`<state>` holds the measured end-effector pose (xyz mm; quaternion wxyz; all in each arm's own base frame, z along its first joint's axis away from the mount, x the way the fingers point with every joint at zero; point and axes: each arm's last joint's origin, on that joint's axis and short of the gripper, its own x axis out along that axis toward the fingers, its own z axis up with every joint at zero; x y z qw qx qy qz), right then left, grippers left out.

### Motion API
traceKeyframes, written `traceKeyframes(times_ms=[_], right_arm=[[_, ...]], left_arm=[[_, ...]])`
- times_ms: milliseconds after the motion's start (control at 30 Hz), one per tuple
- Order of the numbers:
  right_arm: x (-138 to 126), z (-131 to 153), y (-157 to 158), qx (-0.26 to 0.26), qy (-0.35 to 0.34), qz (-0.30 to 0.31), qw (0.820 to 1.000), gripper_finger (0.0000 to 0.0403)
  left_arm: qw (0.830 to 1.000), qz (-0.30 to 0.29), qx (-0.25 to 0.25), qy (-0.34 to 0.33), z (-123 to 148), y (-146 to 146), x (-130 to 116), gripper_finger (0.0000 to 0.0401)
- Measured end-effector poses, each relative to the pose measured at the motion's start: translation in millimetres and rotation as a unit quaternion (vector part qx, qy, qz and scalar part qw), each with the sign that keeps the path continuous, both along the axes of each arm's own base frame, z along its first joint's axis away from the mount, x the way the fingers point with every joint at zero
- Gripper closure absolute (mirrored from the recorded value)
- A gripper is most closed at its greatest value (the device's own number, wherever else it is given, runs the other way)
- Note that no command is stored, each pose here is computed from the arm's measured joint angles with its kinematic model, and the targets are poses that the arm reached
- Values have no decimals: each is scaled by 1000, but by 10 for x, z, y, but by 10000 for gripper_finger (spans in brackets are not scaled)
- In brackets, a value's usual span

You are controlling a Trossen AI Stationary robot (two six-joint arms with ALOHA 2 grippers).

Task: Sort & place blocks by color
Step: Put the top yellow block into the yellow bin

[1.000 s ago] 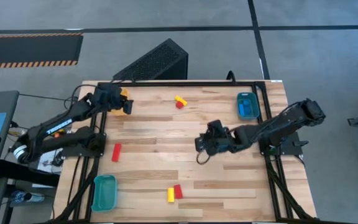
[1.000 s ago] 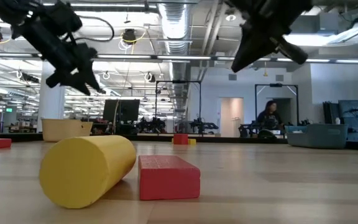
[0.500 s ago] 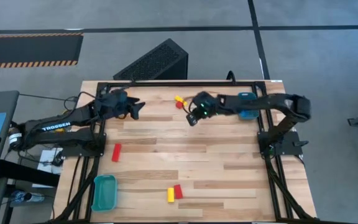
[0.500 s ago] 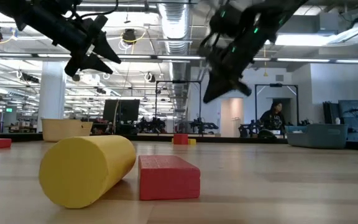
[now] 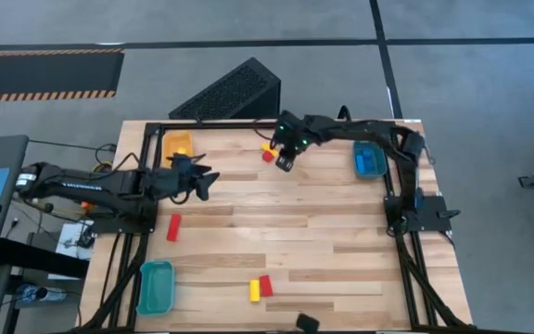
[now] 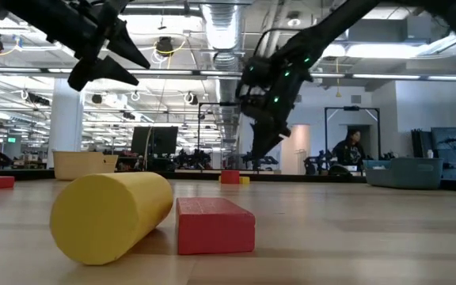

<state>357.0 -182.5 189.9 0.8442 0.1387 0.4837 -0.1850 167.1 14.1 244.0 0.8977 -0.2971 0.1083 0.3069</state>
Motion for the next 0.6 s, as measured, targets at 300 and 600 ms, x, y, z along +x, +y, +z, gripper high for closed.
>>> traceKeyframes(times_ms=[300,600], right_arm=[[248,-120,-408,-27,120,196,973,221],[365,-78,-434,-135,109,401,899,272]], left_arm=[[999,37,-29,-25,-25,-197,-34,195],[997,37,-53,-46,-37,-277,2,195]])
